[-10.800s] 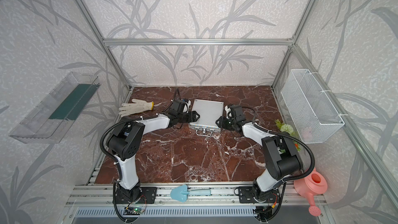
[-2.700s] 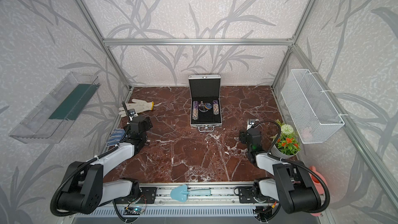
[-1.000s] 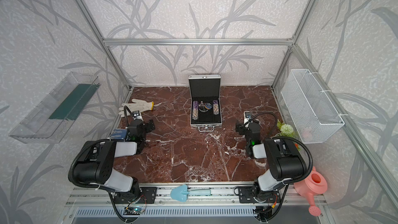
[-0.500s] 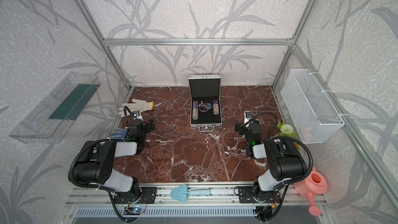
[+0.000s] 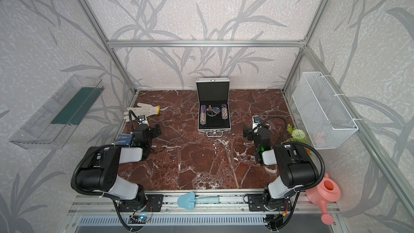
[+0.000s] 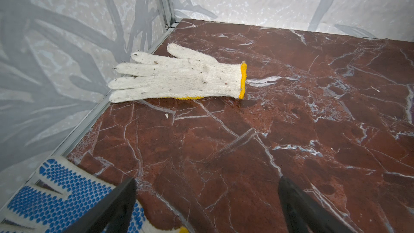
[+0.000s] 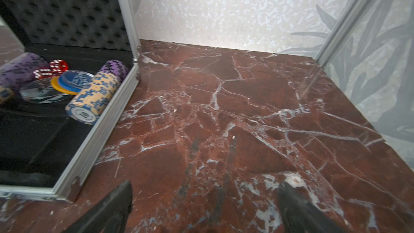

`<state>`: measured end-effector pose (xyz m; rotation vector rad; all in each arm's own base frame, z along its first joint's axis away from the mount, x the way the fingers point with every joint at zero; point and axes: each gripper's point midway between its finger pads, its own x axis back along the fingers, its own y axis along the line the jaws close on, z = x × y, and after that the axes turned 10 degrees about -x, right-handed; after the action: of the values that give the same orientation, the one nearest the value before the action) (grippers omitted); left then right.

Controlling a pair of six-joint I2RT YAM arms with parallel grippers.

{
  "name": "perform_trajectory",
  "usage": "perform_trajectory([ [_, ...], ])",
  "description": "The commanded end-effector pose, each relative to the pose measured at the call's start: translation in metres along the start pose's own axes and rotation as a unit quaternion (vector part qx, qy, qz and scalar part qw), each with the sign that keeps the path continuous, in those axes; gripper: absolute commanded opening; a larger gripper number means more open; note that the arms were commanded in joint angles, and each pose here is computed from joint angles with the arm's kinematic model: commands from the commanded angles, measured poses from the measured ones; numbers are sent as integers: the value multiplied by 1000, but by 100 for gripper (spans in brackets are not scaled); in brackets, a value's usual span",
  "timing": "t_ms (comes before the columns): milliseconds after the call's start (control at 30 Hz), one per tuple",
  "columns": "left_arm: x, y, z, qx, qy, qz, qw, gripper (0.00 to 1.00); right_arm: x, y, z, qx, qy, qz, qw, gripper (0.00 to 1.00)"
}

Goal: Open the poker set cases
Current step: Reset both arms

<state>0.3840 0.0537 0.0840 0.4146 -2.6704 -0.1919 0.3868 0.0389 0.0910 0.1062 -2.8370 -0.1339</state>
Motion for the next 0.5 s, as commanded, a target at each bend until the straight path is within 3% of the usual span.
perform_trajectory([
  [0,0,3,-11,-3,-17,-5,1000,99,-1,1,-6,7,-11,5,1000,99],
  [33,0,3,-12,-4,-17,-4,1000,99,0,-22,-8,-16,-20,67,997,99],
  [100,0,3,-11,-3,-16,-4,1000,99,1,14,-4,11,-8,-59,998,98],
  [200,0,3,-11,-3,-17,-4,1000,99,-1,-18,-9,-7,-17,65,998,99],
  [267,0,2,-11,-3,-16,-4,1000,99,-1,-6,-7,0,-11,17,1000,99],
  [367,0,2,-10,-5,-13,-4,1000,99,1,-22,-8,-19,-21,62,998,99],
  [467,0,2,-10,-3,-14,-4,1000,99,-1,-16,-7,-13,-15,47,999,99],
])
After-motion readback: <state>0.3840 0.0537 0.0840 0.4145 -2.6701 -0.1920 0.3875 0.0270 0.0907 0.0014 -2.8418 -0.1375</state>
